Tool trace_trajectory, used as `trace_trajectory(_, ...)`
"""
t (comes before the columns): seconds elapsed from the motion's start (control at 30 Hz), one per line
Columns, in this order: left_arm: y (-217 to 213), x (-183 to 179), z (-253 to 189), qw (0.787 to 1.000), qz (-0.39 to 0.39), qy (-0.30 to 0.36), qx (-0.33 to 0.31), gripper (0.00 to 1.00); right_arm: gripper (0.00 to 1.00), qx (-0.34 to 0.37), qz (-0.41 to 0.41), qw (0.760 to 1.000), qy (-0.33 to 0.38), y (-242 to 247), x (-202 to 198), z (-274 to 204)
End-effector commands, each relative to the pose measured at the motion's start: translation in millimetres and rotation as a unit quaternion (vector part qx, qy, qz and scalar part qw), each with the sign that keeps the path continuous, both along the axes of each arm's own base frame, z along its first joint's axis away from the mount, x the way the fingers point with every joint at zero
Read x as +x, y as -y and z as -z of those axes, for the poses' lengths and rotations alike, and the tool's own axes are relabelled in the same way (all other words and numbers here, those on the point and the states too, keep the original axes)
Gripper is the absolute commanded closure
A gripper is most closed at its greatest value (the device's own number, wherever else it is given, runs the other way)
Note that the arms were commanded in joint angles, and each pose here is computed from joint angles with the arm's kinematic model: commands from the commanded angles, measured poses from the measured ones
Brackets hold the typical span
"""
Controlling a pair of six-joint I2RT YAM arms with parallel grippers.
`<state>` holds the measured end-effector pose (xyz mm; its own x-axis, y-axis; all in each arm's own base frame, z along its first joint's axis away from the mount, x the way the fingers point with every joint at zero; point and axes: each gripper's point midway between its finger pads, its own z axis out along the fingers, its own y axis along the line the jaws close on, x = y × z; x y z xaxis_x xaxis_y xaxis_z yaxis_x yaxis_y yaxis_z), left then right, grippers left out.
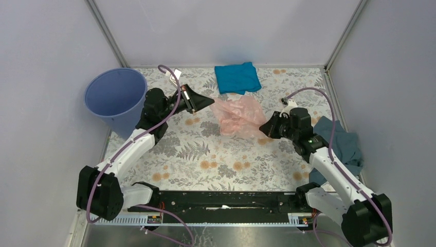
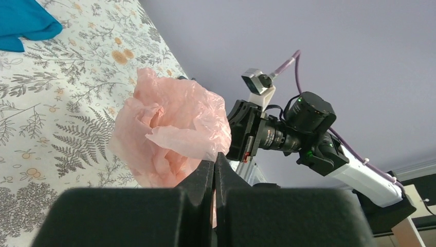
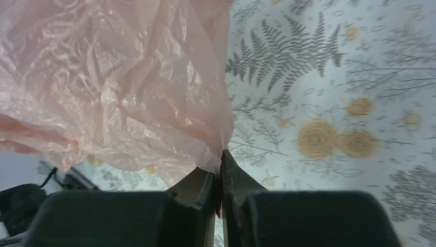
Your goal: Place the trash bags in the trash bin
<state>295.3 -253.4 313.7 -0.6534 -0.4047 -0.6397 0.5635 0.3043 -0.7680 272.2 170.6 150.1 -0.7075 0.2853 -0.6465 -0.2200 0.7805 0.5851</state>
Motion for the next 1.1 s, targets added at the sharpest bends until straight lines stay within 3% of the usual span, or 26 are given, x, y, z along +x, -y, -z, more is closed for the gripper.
trace_trajectory(0.0, -1, -3, -27, 0.998, 0.021, 0.045, -0.039, 1.0, 0.87, -0.111, 0.027, 0.993, 0.008, 37, -3, 5)
trace_trajectory(0.1, 0, -5, -29, 0.997, 0.028, 0.053, -0.04, 1.0, 0.75, -0.128, 0.031, 0.991, 0.003, 42, -2, -2)
trace_trajectory(0.17, 2, -4, -27, 0.997, 0.035, 0.049, -0.038, 1.0, 0.51, -0.133, 0.023, 0.991, -0.009, 41, -3, -10)
trace_trajectory(0.2, 2, -3, -25, 0.998, 0.035, 0.045, -0.037, 1.0, 0.44, -0.134, 0.019, 0.991, -0.015, 40, -4, -14)
trace_trajectory(0.4, 2, 4, -14, 0.999, 0.023, 0.02, -0.032, 1.0, 0.27, -0.199, -0.02, 0.979, 0.029, 9, -20, -53)
trace_trajectory(0.53, 3, 7, -8, 0.999, 0.022, 0.006, -0.033, 1.0, 0.24, -0.209, -0.051, 0.975, 0.057, -34, -31, -70)
trace_trajectory(0.7, 4, 10, -2, 0.999, 0.017, -0.004, -0.031, 1.0, 0.2, -0.138, -0.094, 0.983, 0.076, -124, -40, -76)
trace_trajectory(0.83, 3, 13, 3, 1.0, 0.01, -0.009, -0.026, 1.0, 0.21, -0.108, -0.063, 0.989, 0.084, -162, -32, -81)
trace_trajectory(0.9, 4, 13, 4, 1.0, 0.011, -0.009, -0.025, 1.0, 0.27, -0.098, -0.037, 0.991, 0.083, -168, -24, -79)
trace_trajectory(1.07, 6, 12, 6, 0.999, 0.015, -0.015, -0.027, 1.0, 0.55, -0.089, 0.002, 0.993, 0.077, -168, -14, -69)
